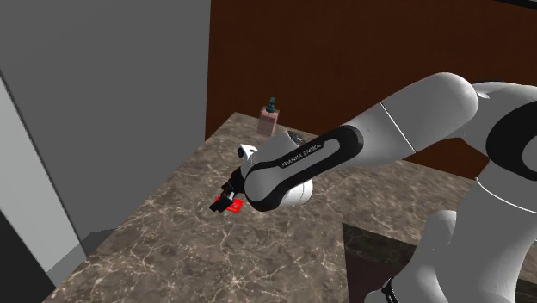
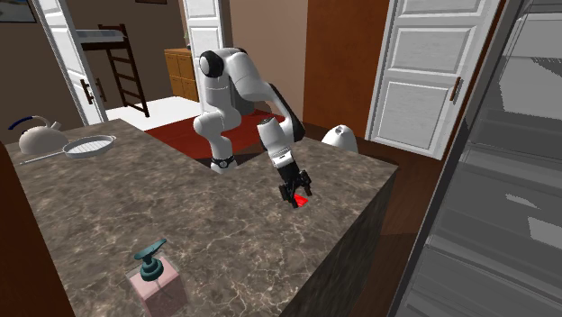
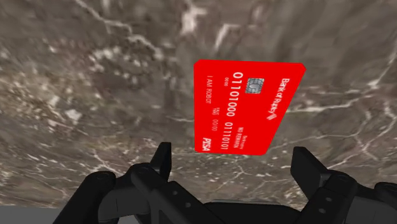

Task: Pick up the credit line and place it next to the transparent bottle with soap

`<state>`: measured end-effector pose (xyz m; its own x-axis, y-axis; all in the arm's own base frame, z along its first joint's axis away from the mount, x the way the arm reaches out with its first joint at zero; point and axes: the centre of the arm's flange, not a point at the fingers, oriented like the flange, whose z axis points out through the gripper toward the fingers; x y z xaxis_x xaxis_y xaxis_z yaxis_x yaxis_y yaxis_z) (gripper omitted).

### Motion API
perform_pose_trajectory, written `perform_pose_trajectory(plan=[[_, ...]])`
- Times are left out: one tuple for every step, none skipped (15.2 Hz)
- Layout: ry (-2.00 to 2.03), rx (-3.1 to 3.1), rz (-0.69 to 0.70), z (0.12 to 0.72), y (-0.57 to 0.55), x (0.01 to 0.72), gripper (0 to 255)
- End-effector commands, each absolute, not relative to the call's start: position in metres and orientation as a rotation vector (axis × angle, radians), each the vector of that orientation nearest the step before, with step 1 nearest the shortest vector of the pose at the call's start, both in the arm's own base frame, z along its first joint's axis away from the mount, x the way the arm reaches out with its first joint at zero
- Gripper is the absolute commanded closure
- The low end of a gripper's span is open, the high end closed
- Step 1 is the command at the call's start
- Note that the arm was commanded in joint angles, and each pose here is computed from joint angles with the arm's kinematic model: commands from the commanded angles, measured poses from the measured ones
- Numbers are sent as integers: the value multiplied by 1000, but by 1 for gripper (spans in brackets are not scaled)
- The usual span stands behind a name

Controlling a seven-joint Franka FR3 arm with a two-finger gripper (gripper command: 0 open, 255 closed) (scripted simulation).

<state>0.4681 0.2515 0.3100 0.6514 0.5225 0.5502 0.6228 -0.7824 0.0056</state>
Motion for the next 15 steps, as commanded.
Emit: perform_pose_trajectory(plan=[[-941, -2684, -808, 310, 252, 468, 0], [-941, -2684, -808, 310, 252, 468, 0], [-941, -2684, -808, 310, 252, 468, 255], [-941, -2684, -808, 310, 252, 468, 255], [-941, -2684, -808, 310, 251, 468, 255], [-941, -2684, -808, 310, 251, 468, 255], [-941, -2684, -808, 310, 251, 468, 255], [-941, -2684, -807, 310, 251, 469, 255], [-941, -2685, -807, 310, 250, 468, 255], [-941, -2685, -807, 310, 251, 466, 255], [-941, -2684, -807, 310, 252, 467, 255], [-941, -2684, -808, 310, 252, 468, 255], [-941, -2684, -808, 315, 252, 468, 255], [-941, -2684, -808, 321, 252, 468, 255], [-941, -2684, -808, 326, 252, 468, 255]])
